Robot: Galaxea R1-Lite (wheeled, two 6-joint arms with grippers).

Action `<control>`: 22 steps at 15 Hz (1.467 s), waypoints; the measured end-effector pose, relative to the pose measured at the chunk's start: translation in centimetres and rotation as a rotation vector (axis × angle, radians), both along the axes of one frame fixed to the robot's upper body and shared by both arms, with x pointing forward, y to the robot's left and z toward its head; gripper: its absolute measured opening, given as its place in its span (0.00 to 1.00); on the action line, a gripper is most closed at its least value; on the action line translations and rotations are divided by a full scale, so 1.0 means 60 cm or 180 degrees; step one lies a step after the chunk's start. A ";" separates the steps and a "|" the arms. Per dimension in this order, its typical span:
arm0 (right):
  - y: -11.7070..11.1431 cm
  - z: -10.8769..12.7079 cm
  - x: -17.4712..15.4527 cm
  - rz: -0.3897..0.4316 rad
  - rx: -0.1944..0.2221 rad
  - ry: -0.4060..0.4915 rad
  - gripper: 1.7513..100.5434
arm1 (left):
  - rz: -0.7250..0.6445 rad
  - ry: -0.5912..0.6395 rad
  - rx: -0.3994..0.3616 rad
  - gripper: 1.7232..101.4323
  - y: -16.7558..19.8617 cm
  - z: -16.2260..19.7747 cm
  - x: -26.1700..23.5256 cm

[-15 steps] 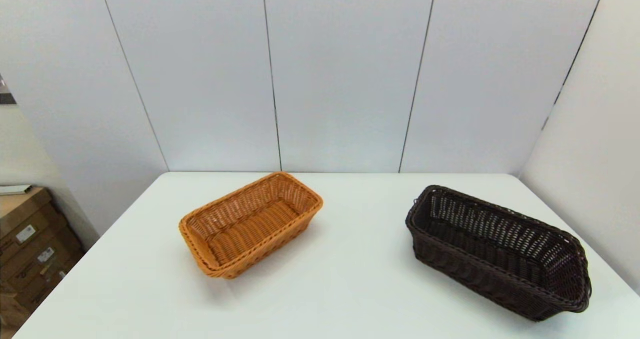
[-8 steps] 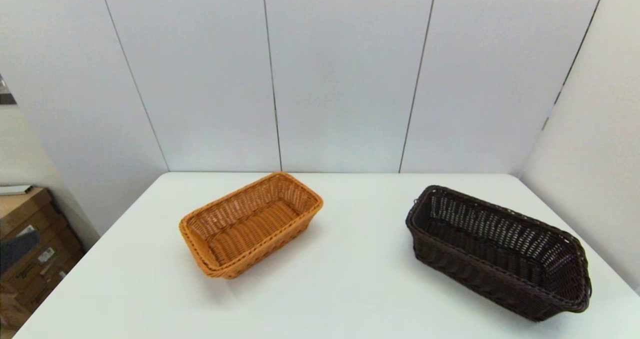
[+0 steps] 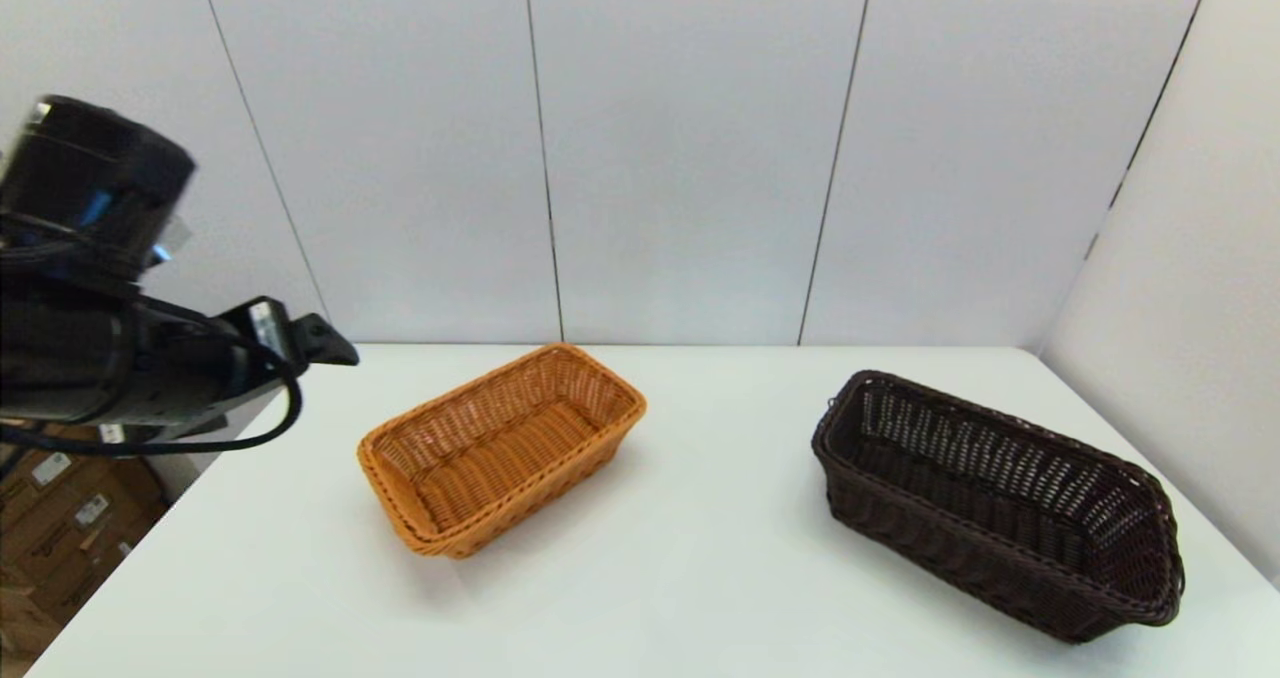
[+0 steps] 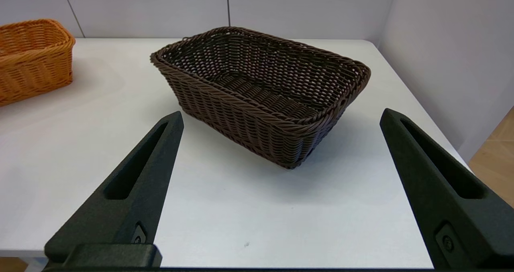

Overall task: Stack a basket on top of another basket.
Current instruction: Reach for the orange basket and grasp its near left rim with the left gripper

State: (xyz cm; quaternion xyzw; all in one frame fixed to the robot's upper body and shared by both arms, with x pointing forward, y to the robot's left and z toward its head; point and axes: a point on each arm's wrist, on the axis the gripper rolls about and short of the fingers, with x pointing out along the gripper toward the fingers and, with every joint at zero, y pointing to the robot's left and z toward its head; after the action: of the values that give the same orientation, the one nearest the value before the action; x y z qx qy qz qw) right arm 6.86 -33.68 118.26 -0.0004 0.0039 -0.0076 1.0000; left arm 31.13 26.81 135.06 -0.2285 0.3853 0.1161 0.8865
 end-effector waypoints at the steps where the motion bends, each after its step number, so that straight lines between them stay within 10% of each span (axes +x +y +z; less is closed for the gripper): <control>1: 0.000 0.000 0.000 0.0001 0.0000 0.0001 0.96 | 0.0114 0.0218 -0.0080 0.96 -0.019 -0.015 0.021; 7: 0.000 0.000 0.000 0.0000 0.0003 -0.0001 0.96 | 0.0532 0.1234 -0.0465 0.96 -0.073 -0.123 0.100; 22: 0.000 0.000 0.000 -0.0002 0.0004 0.0003 0.96 | 0.0911 0.2012 -0.0808 0.96 -0.007 -0.261 0.190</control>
State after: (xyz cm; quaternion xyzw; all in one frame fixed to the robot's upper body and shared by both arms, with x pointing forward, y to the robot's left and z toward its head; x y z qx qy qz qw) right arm 6.86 -33.68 118.25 0.0002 0.0045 -0.0079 1.0000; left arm 42.51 26.40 119.41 -0.3411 0.6156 0.2551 0.6630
